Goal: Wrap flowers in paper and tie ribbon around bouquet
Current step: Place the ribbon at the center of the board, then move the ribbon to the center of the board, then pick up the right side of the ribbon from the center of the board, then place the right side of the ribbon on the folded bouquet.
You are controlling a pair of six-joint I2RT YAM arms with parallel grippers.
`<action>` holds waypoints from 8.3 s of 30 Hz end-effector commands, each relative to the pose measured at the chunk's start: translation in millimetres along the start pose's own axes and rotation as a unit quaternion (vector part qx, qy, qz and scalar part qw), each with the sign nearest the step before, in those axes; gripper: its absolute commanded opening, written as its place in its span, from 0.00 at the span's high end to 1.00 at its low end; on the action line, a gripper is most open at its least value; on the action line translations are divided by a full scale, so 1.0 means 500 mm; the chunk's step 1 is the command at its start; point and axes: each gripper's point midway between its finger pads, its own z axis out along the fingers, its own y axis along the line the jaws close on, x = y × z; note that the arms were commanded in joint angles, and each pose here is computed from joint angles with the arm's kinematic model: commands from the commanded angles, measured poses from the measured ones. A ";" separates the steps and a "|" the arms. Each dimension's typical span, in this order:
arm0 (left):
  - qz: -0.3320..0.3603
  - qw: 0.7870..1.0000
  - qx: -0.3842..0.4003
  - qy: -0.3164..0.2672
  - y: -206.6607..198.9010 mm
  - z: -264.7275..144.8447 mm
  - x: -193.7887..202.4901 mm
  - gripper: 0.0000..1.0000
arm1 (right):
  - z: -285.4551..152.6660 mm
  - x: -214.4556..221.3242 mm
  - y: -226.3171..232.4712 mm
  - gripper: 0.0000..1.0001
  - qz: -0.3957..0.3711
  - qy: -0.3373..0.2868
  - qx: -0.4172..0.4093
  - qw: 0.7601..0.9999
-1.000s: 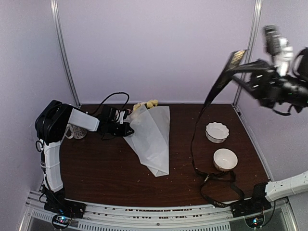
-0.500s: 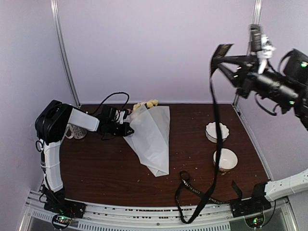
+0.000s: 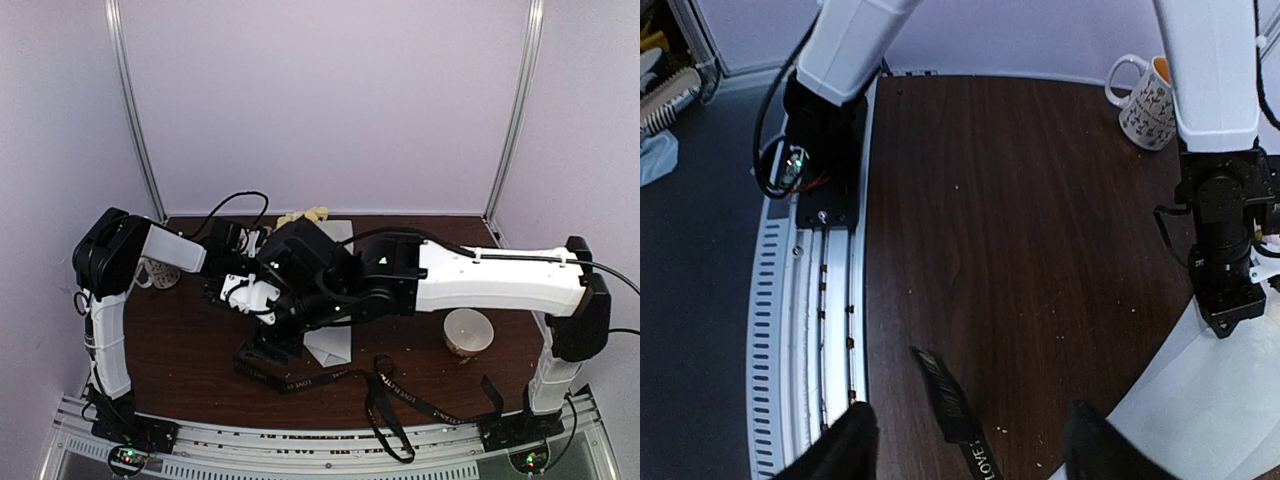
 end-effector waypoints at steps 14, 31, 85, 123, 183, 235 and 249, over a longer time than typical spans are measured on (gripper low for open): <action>-0.001 1.000 -0.009 0.007 0.022 0.005 0.009 1.00 | -0.006 0.348 -0.327 0.10 0.415 0.052 0.107 0.902; -0.004 1.000 -0.009 0.007 0.022 0.005 0.010 1.00 | 0.125 0.480 -0.379 0.31 0.598 -0.022 0.016 0.801; 0.453 0.825 0.060 0.332 -0.381 -0.207 0.482 0.44 | 0.105 0.451 -0.379 1.00 0.565 -0.010 0.034 0.824; 0.183 0.941 -0.116 0.258 -0.109 -0.153 0.386 1.00 | 0.067 0.366 -0.361 1.00 0.564 -0.033 -0.003 0.825; 0.154 0.982 -0.029 0.108 -0.200 -0.036 0.071 1.00 | 0.148 0.486 -0.270 0.93 0.529 0.072 0.043 0.844; 0.149 0.965 -0.122 0.177 -0.075 -0.018 0.195 1.00 | -0.235 0.828 0.065 0.48 0.372 0.477 0.111 0.788; 0.157 0.962 -0.140 0.173 -0.065 -0.028 0.188 1.00 | -0.199 0.452 -0.299 1.00 0.408 0.100 0.189 0.888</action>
